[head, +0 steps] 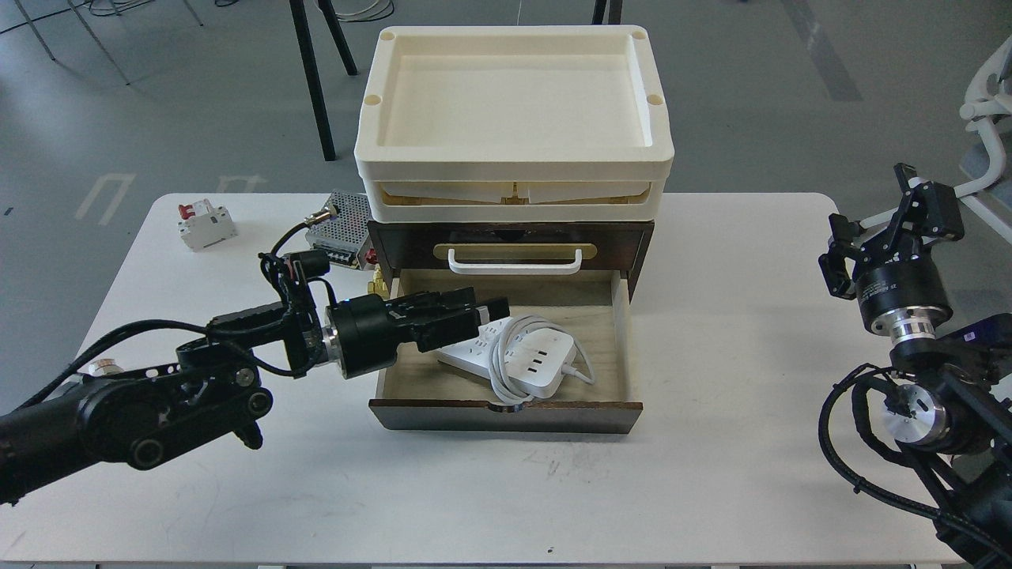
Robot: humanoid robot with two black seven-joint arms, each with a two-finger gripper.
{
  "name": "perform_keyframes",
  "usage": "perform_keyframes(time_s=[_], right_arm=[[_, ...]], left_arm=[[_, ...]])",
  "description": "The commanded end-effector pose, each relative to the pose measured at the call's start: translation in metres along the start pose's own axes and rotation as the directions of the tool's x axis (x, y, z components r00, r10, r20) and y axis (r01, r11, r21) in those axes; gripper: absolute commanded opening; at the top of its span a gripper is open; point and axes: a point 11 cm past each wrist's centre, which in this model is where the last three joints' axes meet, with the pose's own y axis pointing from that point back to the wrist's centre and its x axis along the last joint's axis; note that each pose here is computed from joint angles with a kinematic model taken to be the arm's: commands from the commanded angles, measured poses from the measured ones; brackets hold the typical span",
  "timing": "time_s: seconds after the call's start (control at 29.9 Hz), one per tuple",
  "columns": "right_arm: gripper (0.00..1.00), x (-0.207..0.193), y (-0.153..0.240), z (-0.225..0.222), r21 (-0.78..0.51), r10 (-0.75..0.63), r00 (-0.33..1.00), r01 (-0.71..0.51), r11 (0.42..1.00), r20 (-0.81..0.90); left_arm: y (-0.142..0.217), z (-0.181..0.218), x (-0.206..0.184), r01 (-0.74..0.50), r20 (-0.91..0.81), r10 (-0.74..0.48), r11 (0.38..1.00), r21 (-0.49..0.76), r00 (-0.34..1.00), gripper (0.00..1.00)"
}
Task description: Put charging cable into cabinet
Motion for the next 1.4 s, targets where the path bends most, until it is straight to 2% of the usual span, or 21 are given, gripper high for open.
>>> perform_keyframes(time_s=[0.0, 0.1, 0.2, 0.33, 0.5, 0.6, 0.7, 0.87, 1.0, 1.14, 1.27, 1.37], right_arm=[[0.99, 0.0, 0.0, 0.0, 0.0, 0.0, 1.0, 0.0, 1.0, 0.0], [0.99, 0.0, 0.0, 0.0, -0.001, -0.001, 1.0, 0.001, 1.0, 0.0], [0.99, 0.0, 0.0, 0.0, -0.001, -0.001, 1.0, 0.001, 1.0, 0.0], [0.99, -0.001, 0.0, 0.001, -0.003, -0.002, 1.0, 0.002, 1.0, -0.001], [0.99, -0.001, 0.0, 0.001, -0.003, -0.005, 1.0, 0.005, 1.0, -0.001], [0.99, -0.001, 0.0, 0.0, -0.002, -0.006, 1.0, 0.006, 1.0, -0.001], [0.99, 0.0, 0.0, -0.002, 0.001, -0.007, 1.0, 0.007, 1.0, -0.004], [0.99, 0.0, -0.003, -0.006, 0.01, -0.011, 1.0, 0.011, 1.0, -0.01], [0.99, 0.0, -0.004, -0.006, 0.011, -0.009, 1.0, 0.009, 1.0, -0.009], [0.99, -0.001, -0.005, -0.008, 0.015, -0.013, 1.0, 0.013, 1.0, -0.008], [0.99, -0.002, -0.007, -0.01, 0.021, -0.015, 1.0, 0.015, 1.0, -0.012], [0.99, -0.002, -0.007, -0.01, 0.021, -0.015, 1.0, 0.015, 1.0, -0.012]], left_arm=[[0.046, 0.004, 0.023, -0.051, -0.011, 0.051, 0.998, 0.043, 0.999, 0.94], [0.074, -0.003, 0.053, -0.172, -0.084, 0.181, 0.98, 0.105, 0.98, 0.94], [0.096, -0.013, 0.081, -0.316, -0.224, 0.349, 0.933, 0.171, 0.91, 0.94], [0.13, -0.019, 0.12, -0.488, -0.374, 0.548, 0.837, 0.249, 0.749, 0.95], [0.158, -0.046, 0.14, -0.598, -0.503, 0.694, 0.712, 0.369, 0.516, 0.95], [0.182, -0.074, 0.146, -0.636, -0.508, 0.769, 0.622, 0.457, 0.388, 0.95], [0.193, -0.108, 0.144, -0.647, -0.541, 0.799, 0.561, 0.516, 0.261, 0.95], [0.215, -0.148, 0.139, -0.664, -0.591, 0.799, 0.501, 0.554, 0.109, 0.95], [0.223, -0.159, 0.141, -0.712, -0.671, 0.741, 0.469, 0.523, -0.005, 0.95], [0.227, -0.161, 0.147, -0.753, -0.7, 0.712, 0.43, 0.499, -0.057, 0.99], [0.221, -0.171, 0.136, -0.731, -0.679, 0.732, 0.435, 0.526, -0.053, 0.99], [0.207, -0.175, 0.122, -0.679, -0.663, 0.748, 0.498, 0.539, 0.022, 1.0]])
